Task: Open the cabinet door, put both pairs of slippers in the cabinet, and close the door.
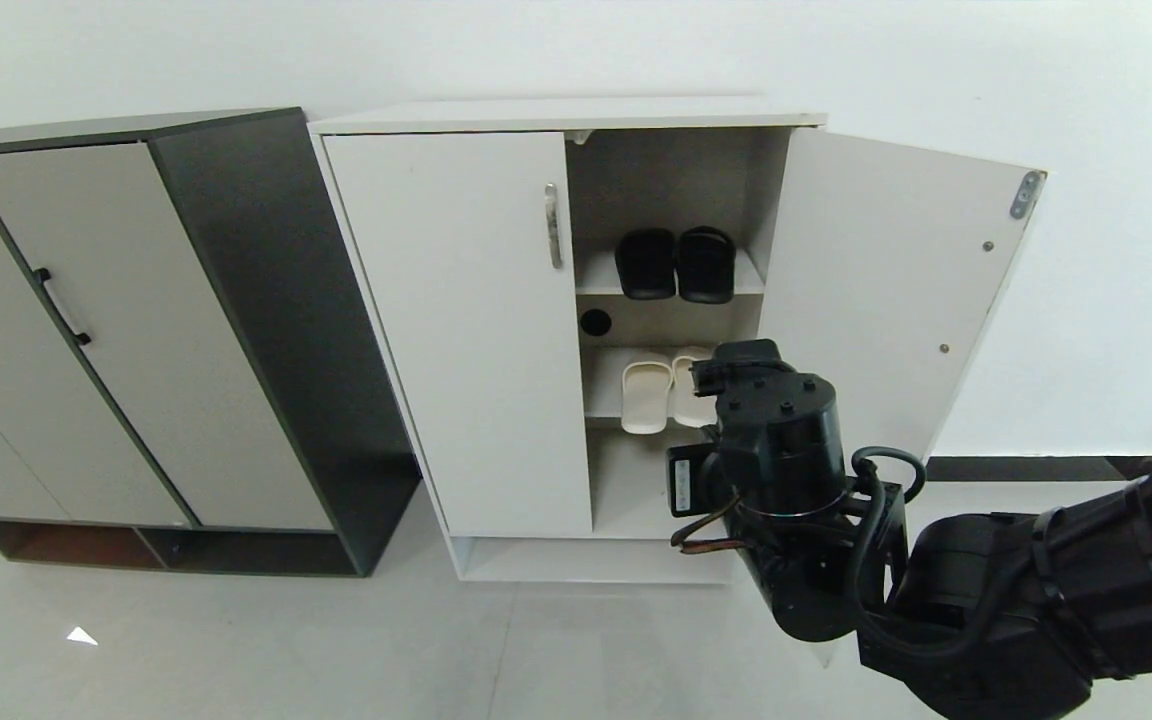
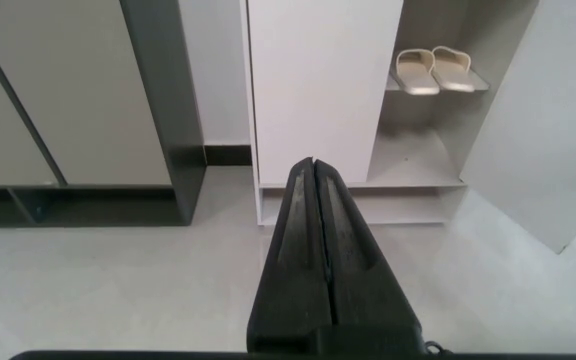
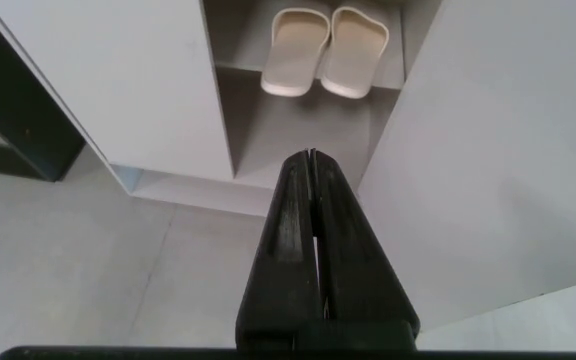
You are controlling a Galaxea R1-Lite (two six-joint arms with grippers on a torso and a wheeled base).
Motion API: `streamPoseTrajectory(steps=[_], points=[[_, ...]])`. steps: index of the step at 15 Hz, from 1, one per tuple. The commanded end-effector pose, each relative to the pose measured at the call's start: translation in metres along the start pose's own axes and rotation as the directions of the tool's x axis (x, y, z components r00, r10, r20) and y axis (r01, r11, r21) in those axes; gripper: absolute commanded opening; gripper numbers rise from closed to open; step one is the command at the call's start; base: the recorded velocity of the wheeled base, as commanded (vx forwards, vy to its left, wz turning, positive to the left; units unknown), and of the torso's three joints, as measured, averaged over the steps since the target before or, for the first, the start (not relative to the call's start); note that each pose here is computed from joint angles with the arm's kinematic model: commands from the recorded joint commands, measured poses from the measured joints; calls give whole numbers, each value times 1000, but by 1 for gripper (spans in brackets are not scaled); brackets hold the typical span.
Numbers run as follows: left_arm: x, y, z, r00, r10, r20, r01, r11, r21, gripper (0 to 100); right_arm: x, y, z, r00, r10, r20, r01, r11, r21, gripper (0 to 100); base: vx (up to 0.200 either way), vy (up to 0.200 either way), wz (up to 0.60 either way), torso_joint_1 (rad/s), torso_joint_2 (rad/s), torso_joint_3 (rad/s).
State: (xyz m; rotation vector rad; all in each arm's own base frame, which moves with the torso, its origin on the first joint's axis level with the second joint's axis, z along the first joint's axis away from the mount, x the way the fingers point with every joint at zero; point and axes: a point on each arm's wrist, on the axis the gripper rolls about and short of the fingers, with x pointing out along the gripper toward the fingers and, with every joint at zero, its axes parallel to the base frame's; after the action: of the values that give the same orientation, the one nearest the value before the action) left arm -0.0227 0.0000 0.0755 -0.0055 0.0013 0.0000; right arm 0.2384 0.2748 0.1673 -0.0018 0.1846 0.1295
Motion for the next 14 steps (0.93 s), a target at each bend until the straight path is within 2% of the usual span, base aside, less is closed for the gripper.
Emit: streamPoseTrajectory(steps=[1, 3, 6, 14], points=[[0, 0, 0, 1000, 0, 0, 0, 1000, -1, 0, 1, 1, -1, 1000, 0, -2, 0, 1000, -2, 0, 0, 0, 0, -2, -276, -281], [0, 0, 0, 1000, 0, 0, 0, 1000, -1, 0, 1, 1, -1, 1000, 0, -2, 0, 1000, -2, 0, 0, 0, 0, 27, -166, -352], [0, 0, 0, 1000, 0, 0, 0, 1000, -1, 0, 1, 1, -1, 1000, 0, -2, 0, 1000, -2, 0, 0, 0, 0, 51, -530, -359], [0, 0, 0, 1000, 0, 0, 0, 1000, -1, 0, 2, 1, -4, 1000, -1, -9, 1, 1000, -8, 0, 0, 0, 0, 131, -469, -330]])
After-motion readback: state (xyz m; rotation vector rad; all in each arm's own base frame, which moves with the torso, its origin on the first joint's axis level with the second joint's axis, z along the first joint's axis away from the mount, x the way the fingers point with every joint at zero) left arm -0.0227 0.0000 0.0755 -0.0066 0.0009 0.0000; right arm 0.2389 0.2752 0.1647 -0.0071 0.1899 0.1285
